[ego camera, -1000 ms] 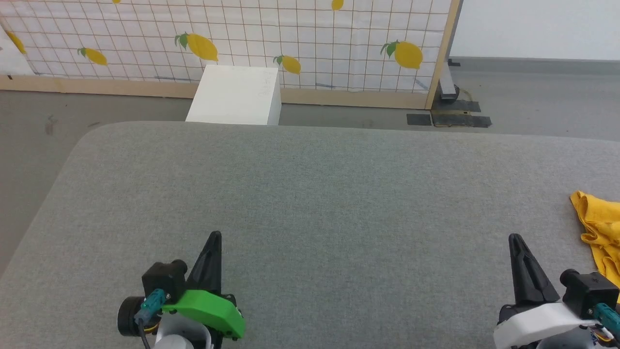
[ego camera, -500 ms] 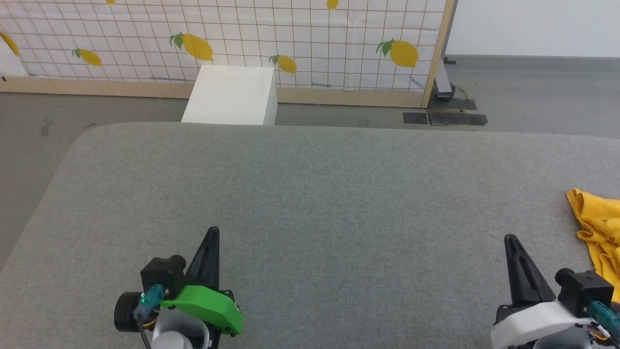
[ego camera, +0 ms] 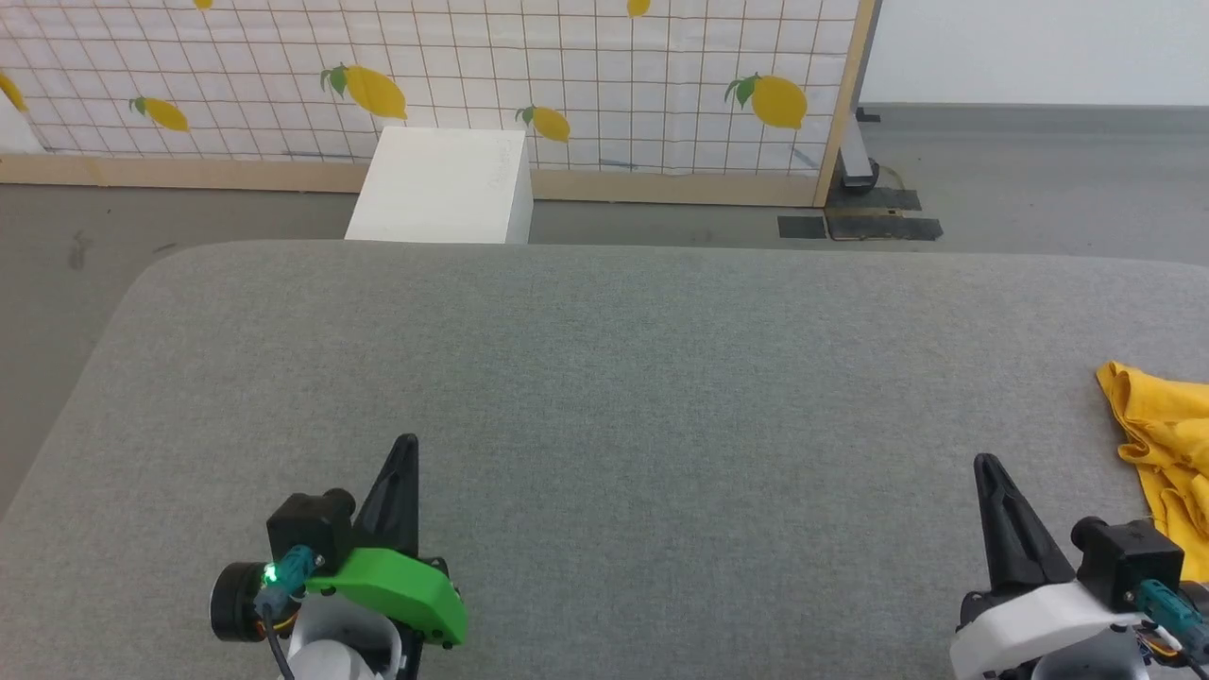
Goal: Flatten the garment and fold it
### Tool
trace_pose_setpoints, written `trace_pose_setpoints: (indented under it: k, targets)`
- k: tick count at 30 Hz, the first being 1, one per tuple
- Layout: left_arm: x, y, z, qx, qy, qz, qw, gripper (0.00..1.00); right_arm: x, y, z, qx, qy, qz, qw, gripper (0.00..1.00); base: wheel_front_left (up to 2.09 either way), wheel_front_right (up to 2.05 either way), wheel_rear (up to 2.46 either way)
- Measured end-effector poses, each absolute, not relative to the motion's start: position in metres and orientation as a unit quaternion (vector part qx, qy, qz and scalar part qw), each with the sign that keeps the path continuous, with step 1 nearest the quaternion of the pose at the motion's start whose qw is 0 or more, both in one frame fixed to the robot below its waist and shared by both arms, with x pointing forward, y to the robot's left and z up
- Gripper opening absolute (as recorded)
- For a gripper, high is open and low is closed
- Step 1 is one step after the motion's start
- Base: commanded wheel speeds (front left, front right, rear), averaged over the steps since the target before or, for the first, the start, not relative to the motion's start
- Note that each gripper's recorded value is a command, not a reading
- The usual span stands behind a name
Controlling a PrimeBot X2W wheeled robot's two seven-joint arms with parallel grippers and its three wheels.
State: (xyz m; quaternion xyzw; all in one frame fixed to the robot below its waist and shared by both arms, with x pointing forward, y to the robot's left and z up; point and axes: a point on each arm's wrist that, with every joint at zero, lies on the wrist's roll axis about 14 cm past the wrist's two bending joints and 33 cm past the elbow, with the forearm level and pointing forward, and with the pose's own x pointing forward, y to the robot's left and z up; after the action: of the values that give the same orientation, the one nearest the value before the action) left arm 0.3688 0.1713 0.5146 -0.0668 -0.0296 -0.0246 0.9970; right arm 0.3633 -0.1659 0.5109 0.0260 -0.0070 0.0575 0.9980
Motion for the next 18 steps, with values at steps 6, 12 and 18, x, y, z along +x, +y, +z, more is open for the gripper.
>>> trace_pose_setpoints:
  k: [6,12,18]
  targets:
    - [0.3684,0.1708,0.5137,-0.056,-0.025,-0.025,0.998,0.0,0.3633,-0.1659,0.511,0.024,-0.006,0.058,0.998,0.0,0.0,0.0,0.0]
    - [0.3698,0.1703,0.5162,-0.051,-0.026,-0.026,0.998,0.0,0.3639,-0.1656,0.5117,0.021,-0.005,0.058,0.998,0.0,0.0,0.0,0.0]
    - [0.3701,0.1706,0.5169,-0.047,-0.023,-0.024,0.998,0.0,0.3648,-0.165,0.5134,0.017,-0.005,0.059,0.998,0.0,0.0,0.0,0.0]
